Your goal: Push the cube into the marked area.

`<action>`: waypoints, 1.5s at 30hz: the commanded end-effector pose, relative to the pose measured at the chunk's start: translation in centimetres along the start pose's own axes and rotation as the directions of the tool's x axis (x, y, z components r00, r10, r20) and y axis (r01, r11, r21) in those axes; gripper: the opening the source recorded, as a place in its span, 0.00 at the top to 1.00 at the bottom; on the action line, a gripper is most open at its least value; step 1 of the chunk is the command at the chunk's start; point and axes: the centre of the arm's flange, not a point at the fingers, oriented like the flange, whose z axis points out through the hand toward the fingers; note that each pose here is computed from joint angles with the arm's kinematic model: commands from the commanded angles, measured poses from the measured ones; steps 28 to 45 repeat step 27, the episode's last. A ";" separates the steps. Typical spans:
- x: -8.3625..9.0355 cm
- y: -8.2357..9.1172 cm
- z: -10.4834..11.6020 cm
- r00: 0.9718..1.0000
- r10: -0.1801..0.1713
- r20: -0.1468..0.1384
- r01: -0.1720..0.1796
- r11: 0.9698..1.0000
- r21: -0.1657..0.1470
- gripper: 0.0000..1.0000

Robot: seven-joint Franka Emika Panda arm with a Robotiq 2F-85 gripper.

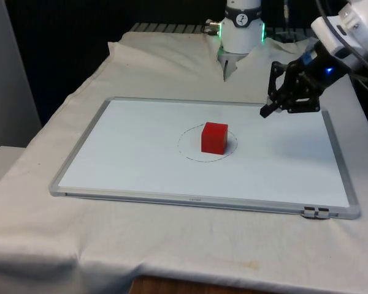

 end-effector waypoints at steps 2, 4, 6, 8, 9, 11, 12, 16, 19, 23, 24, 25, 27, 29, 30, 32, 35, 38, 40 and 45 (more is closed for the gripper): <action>0.0 -0.2 -0.3 1.000 0.003 -0.001 -0.003 1.000 0.027 1.00; 0.0 -0.3 -0.4 1.000 0.004 -0.004 -0.004 0.999 0.038 1.00; 0.0 -0.4 -0.6 1.000 0.007 -0.006 -0.007 0.999 0.049 1.00; 0.1 -0.5 -0.9 1.000 0.010 -0.010 -0.009 0.998 0.066 1.00; 0.1 -0.6 -0.9 1.000 0.010 -0.009 -0.010 0.997 0.071 1.00; 0.1 -0.6 -1.0 1.000 0.012 -0.012 -0.011 0.997 0.076 1.00; 0.1 -0.7 -1.0 1.000 0.013 -0.011 -0.012 0.997 0.082 1.00; 0.2 -0.7 -1.1 1.000 0.020 -0.015 -0.018 0.994 0.111 1.00; 0.3 -0.8 -0.9 1.000 0.023 -0.012 -0.021 0.995 0.100 1.00; 0.4 -0.5 -0.8 1.000 0.026 -0.012 -0.024 0.991 0.131 1.00; 0.3 -0.6 -0.8 1.000 0.026 -0.012 -0.024 0.992 0.126 1.00; 0.4 -0.6 -0.8 1.000 0.027 -0.012 -0.025 0.992 0.123 1.00; 0.4 -0.6 -0.7 1.000 0.028 -0.010 -0.027 0.993 0.115 1.00; 0.4 -0.6 -0.7 1.000 0.028 -0.010 -0.027 0.993 0.115 1.00; 0.4 -0.6 -0.7 1.000 0.028 -0.010 -0.027 0.993 0.115 1.00; 0.4 -0.6 -0.7 1.000 0.028 -0.010 -0.027 0.993 0.115 1.00; 0.4 -0.6 -0.7 1.000 0.028 -0.010 -0.027 0.993 0.115 1.00; 0.4 -0.6 -0.7 1.000 0.028 -0.010 -0.027 0.993 0.115 1.00; 0.4 -0.6 -0.7 1.000 0.028 -0.010 -0.027 0.993 0.115 1.00; 0.4 -0.6 -0.7 1.000 0.028 -0.010 -0.027 0.993 0.115 1.00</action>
